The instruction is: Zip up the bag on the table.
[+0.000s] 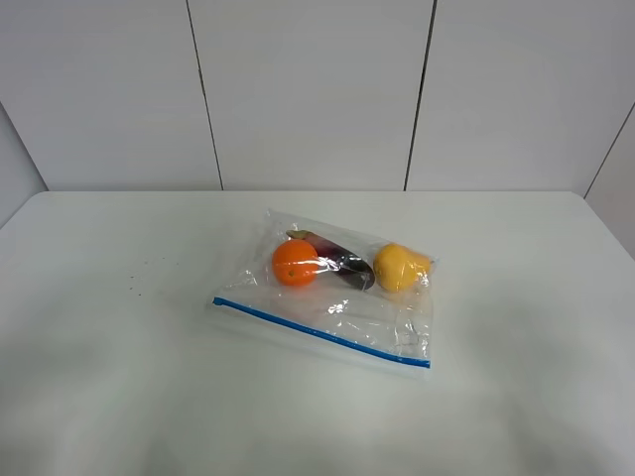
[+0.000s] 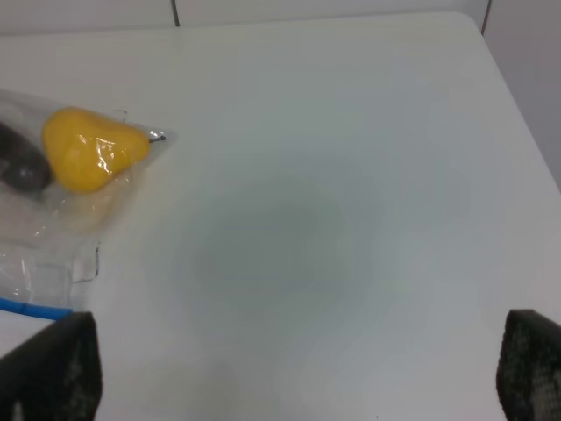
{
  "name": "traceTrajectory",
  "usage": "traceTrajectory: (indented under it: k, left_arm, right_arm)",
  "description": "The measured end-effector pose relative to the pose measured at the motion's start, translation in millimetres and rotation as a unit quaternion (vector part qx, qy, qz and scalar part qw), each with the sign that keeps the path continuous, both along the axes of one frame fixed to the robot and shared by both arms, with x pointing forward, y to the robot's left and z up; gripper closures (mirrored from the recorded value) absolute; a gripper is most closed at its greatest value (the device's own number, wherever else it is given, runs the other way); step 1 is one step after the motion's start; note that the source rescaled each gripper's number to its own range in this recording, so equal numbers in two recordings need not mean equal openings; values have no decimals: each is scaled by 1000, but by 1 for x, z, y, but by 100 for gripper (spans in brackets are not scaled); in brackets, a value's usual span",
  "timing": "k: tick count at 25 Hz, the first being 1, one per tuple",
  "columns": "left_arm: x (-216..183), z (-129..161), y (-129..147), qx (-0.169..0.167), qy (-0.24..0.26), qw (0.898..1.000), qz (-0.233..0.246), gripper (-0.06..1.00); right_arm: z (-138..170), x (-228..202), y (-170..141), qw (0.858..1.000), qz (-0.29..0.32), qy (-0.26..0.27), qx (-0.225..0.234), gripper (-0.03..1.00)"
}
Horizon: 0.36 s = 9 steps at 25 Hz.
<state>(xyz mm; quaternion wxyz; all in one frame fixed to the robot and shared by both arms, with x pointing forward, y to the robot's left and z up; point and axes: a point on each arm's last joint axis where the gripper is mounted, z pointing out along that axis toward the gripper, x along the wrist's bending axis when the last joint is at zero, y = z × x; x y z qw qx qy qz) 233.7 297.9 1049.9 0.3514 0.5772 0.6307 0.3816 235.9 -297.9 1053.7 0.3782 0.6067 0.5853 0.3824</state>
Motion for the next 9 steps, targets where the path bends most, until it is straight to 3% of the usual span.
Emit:
traceTrajectory:
  k: [9]
  left_arm:
    - [0,0,0,0,0,1000,0,-6]
  right_arm:
    - [0,0,0,1000,0,0,0,-3]
